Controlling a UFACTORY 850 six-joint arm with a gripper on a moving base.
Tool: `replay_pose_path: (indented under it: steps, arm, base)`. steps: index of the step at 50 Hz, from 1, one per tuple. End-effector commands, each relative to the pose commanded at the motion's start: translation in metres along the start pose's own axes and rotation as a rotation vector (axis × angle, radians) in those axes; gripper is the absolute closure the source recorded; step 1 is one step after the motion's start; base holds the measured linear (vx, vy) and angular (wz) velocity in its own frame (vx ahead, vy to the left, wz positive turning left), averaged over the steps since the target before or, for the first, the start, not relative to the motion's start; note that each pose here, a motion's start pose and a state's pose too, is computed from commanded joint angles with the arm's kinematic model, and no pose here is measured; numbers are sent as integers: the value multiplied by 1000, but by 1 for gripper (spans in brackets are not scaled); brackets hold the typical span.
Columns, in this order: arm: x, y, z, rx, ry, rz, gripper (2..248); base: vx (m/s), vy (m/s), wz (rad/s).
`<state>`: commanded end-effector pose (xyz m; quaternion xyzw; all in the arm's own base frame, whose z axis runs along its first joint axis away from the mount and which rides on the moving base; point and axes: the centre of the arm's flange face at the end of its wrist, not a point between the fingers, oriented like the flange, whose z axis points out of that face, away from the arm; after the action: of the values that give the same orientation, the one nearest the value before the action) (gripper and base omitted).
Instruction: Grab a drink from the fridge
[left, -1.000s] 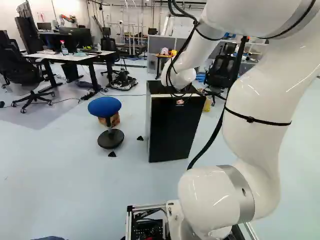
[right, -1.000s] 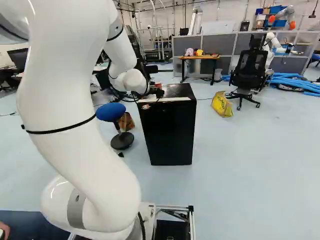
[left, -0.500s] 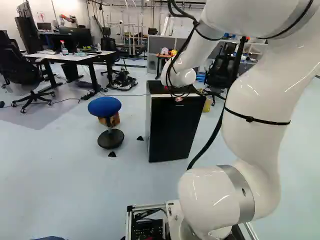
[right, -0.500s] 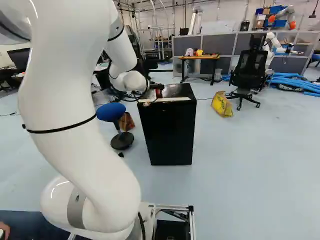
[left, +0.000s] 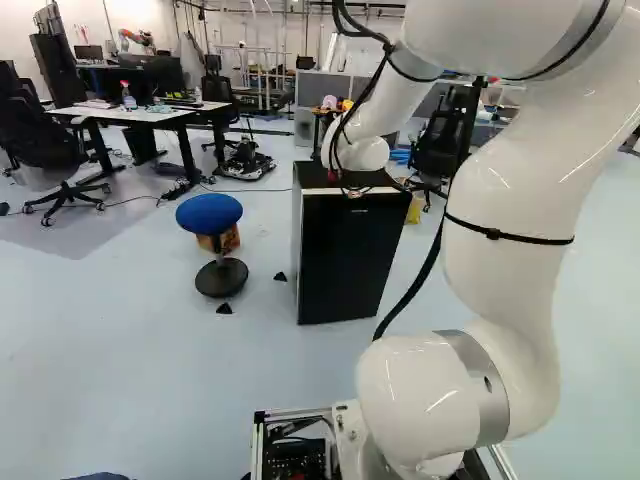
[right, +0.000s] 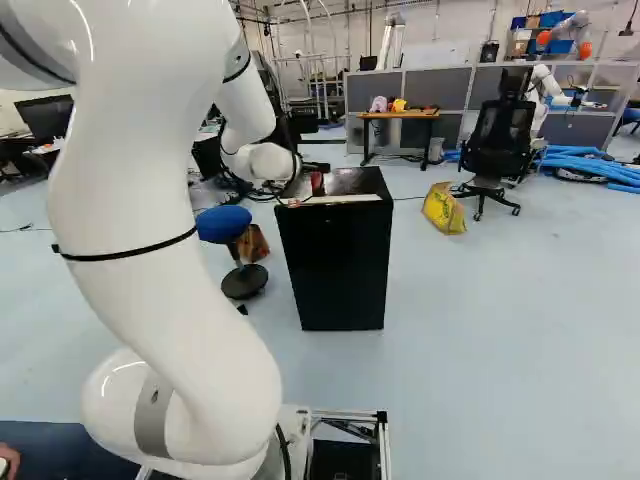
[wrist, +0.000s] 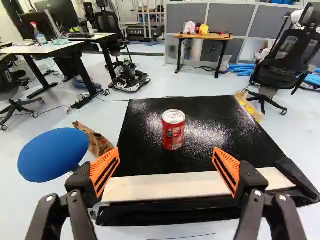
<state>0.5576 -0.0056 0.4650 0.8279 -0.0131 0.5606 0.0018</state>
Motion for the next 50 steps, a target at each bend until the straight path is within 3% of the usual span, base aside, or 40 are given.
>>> replay_pose_path:
  steps: [36,50]
  arm:
    - [10,1,29,-18,28,32,3]
    - [4,1,47,-19,21,31,3]
  base:
    - [0,0,0]
    - [0,0,0]
